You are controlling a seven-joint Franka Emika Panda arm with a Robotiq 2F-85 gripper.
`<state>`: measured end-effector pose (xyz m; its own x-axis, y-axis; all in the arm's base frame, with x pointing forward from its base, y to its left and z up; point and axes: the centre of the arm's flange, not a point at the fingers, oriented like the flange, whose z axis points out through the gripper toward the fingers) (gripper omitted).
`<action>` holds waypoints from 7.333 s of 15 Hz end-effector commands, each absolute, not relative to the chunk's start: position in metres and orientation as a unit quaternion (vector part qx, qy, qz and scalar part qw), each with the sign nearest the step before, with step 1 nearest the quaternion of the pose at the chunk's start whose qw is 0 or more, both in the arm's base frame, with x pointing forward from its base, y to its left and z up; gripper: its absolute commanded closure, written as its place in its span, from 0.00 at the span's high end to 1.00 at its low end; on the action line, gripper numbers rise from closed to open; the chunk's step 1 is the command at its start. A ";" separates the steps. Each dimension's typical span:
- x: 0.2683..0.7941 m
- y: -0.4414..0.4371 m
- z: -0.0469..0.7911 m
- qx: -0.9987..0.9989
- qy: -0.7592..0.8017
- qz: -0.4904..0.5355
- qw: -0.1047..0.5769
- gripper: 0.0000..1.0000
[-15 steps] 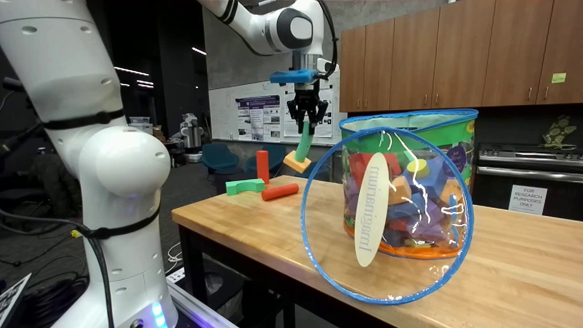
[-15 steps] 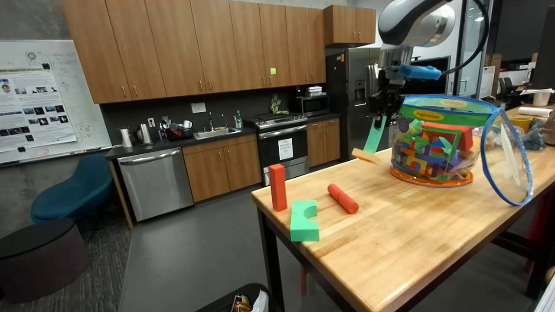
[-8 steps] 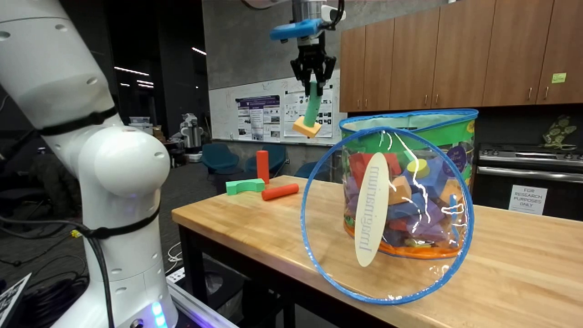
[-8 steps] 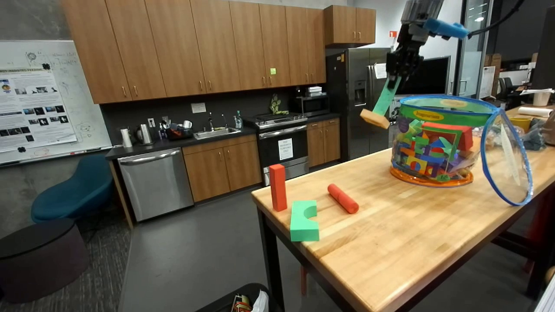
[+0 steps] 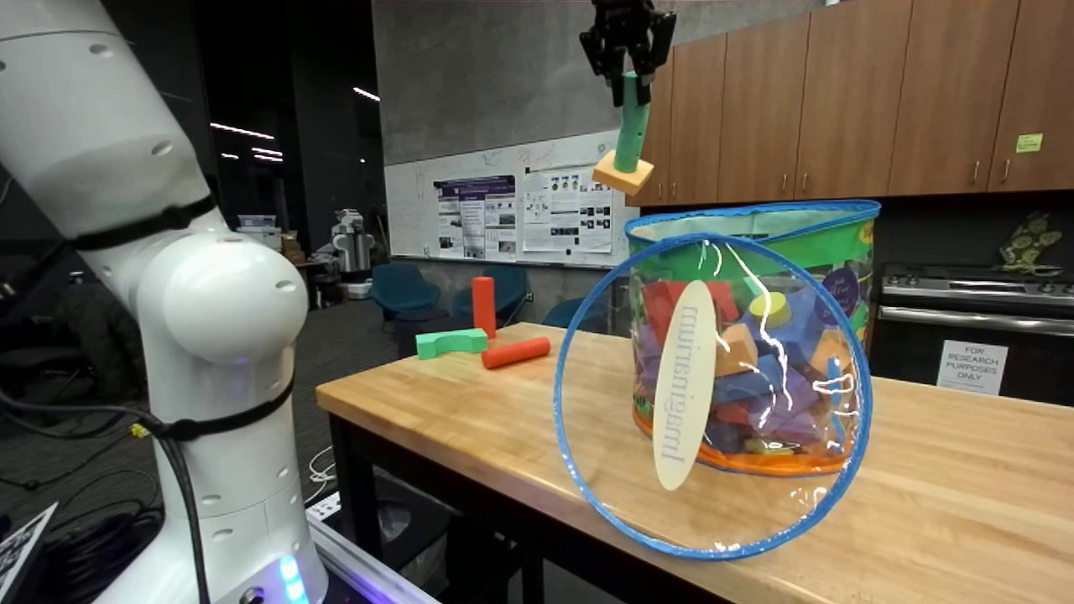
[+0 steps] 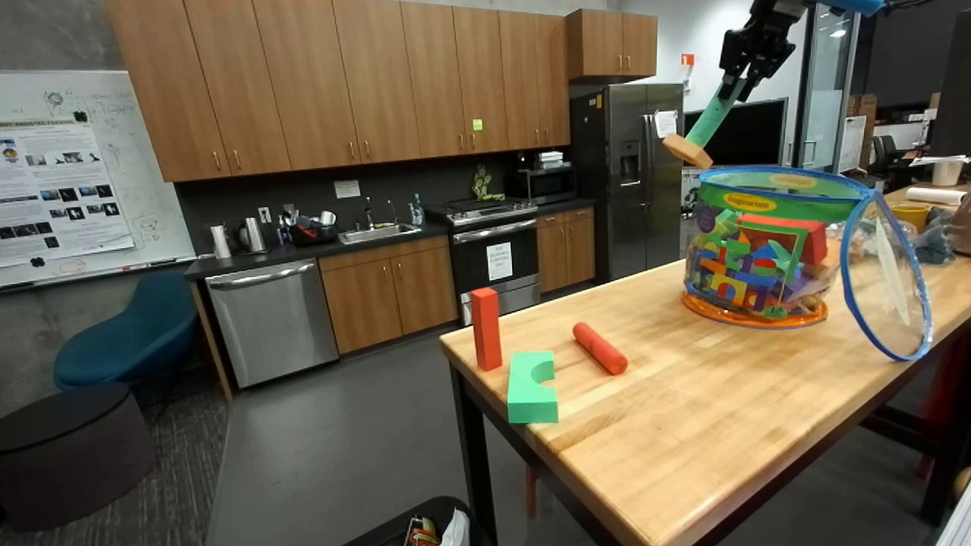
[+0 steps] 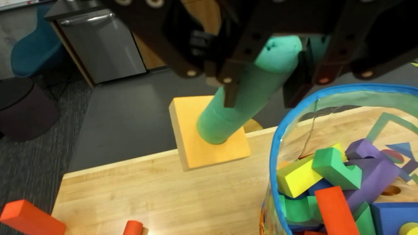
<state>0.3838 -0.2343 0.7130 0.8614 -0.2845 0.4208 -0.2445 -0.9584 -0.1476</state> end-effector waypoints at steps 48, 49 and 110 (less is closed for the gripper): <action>0.596 -0.031 0.435 -0.991 0.105 -0.050 0.068 1.00; 0.599 -0.026 0.426 -0.992 0.095 -0.044 0.070 1.00; 0.422 -0.152 0.631 -0.974 0.165 -0.155 0.000 0.14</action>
<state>0.4352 -0.1276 0.6084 0.9175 -0.2777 0.2848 -0.2782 -0.9597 -0.0395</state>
